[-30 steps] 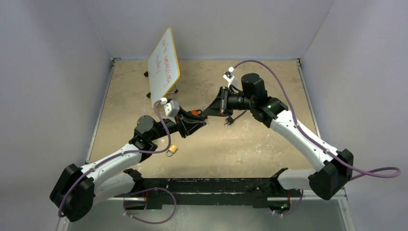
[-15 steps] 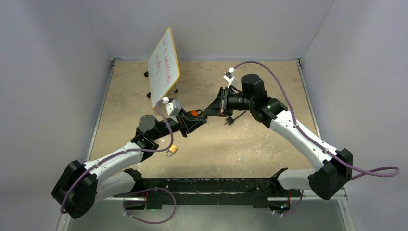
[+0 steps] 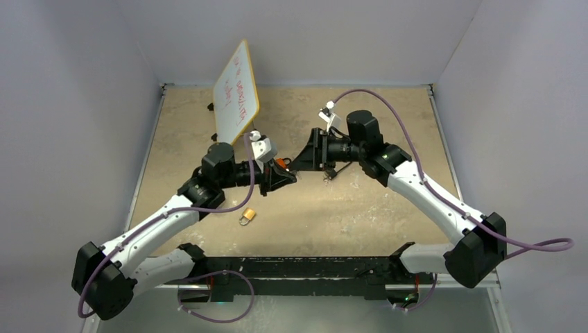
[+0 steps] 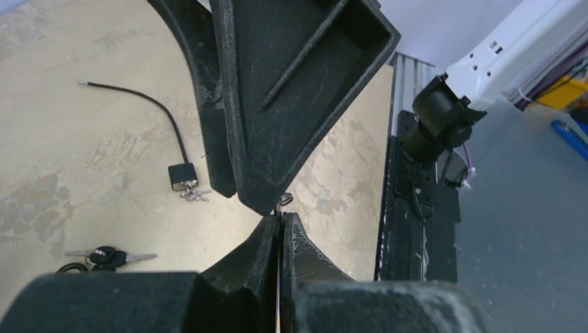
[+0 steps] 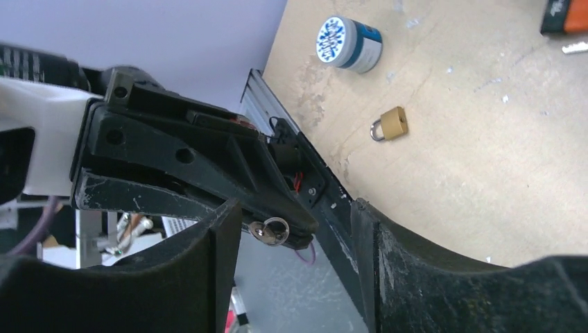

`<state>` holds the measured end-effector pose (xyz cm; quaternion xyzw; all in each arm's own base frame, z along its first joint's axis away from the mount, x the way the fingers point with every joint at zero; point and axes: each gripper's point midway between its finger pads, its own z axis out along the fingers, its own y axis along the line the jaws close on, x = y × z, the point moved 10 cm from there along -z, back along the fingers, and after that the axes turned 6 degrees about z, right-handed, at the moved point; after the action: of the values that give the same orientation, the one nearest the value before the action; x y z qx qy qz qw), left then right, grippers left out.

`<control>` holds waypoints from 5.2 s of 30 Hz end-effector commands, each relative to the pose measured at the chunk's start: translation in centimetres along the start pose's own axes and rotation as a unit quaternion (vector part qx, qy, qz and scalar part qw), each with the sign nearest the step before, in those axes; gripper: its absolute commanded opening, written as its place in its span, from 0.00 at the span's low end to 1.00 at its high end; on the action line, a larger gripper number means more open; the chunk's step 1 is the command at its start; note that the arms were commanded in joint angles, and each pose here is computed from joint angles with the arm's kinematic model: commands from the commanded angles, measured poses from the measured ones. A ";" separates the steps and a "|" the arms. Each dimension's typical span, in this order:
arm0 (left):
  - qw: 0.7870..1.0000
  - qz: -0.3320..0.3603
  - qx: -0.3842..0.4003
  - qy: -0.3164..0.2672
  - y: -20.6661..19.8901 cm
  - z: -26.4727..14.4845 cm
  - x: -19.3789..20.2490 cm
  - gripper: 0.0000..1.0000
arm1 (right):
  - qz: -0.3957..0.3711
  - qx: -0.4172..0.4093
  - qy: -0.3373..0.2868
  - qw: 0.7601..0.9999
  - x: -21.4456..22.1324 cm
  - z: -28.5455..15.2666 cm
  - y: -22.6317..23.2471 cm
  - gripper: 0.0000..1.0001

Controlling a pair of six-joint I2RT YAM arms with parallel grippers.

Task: Unlock with the key
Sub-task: Pick up the key from the center of the board.

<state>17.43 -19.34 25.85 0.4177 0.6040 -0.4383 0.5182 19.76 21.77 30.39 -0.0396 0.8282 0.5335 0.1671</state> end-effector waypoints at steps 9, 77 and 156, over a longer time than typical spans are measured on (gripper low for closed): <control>0.982 0.018 0.080 0.173 -0.3 -1.3 -1.1 0.00 | -0.228 -0.128 0.084 0.961 -0.2 0.3 -0.2 0.45; 0.856 -0.361 -0.264 -0.261 0.0 -4.4 -11.5 0.66 | -0.067 -0.261 -0.273 0.924 -3.7 -2.6 5.2 0.00; 0.999 -0.048 -0.006 0.016 -0.2 -1.7 -12.1 0.00 | -0.163 -0.286 -0.194 0.924 -0.7 -4.2 3.4 0.61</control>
<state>18.91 -18.83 36.95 0.3349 0.6539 -0.4556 0.5026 19.76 20.09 33.88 -0.0177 0.5923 0.7259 0.3493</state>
